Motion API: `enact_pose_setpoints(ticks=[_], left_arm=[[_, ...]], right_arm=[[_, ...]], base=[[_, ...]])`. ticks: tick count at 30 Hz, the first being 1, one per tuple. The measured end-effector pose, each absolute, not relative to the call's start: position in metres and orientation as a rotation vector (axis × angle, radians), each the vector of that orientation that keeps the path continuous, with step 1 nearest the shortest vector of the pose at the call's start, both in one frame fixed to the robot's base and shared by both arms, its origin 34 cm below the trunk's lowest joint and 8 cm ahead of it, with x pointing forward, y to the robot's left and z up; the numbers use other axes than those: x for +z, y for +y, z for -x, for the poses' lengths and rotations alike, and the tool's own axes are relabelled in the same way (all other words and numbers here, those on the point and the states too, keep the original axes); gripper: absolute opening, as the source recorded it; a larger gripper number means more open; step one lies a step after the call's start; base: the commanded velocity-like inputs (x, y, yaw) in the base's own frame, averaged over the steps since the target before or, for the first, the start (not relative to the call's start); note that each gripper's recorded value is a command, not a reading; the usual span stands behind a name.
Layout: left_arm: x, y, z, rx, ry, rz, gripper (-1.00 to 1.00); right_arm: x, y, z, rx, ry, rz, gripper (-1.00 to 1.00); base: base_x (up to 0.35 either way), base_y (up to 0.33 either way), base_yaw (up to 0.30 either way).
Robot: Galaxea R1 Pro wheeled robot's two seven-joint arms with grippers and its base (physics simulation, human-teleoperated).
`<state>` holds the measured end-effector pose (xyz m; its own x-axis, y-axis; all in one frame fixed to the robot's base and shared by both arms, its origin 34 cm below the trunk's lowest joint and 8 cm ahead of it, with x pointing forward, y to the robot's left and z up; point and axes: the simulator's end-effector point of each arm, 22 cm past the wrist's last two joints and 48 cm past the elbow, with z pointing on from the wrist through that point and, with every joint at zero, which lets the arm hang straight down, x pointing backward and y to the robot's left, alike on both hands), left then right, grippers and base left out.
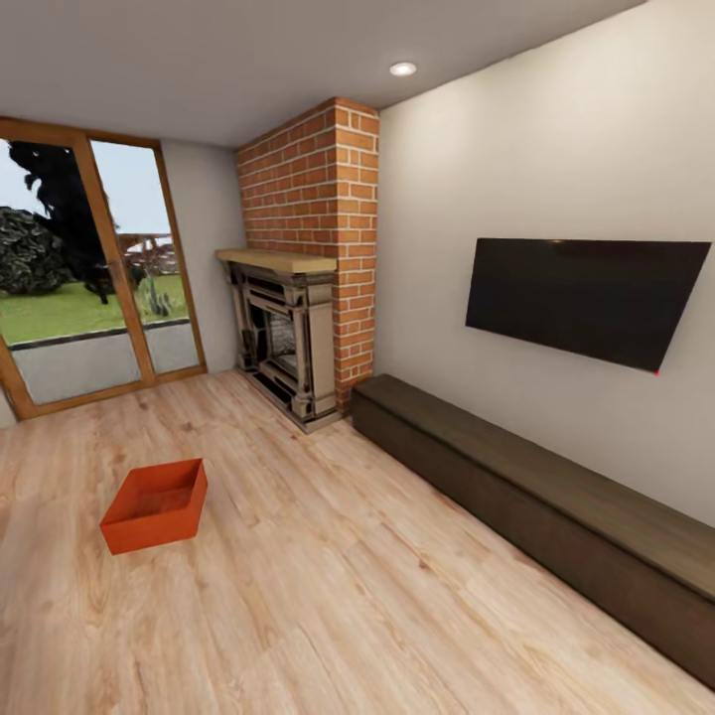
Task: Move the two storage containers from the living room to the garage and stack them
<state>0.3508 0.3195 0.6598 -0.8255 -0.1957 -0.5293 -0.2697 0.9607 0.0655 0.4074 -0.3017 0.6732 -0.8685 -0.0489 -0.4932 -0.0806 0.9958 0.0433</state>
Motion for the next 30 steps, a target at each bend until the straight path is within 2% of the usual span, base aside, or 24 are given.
enact_pose_setpoints(ticks=[12, 30], left_arm=[[0.6598, 0.3193, -0.3509, 0.185, 2.569, 0.327, 1.00], [0.6598, 0.3193, -0.3508, 0.185, 2.569, 0.329, 1.00]], right_arm=[[0.6732, -0.3018, -0.4074, 0.084, 2.625, 0.091, 1.00], [0.6732, -0.3017, -0.4075, 0.084, 2.625, 0.091, 1.00]], base=[[0.323, -0.109, 0.017], [0.324, -0.134, 0.229]])
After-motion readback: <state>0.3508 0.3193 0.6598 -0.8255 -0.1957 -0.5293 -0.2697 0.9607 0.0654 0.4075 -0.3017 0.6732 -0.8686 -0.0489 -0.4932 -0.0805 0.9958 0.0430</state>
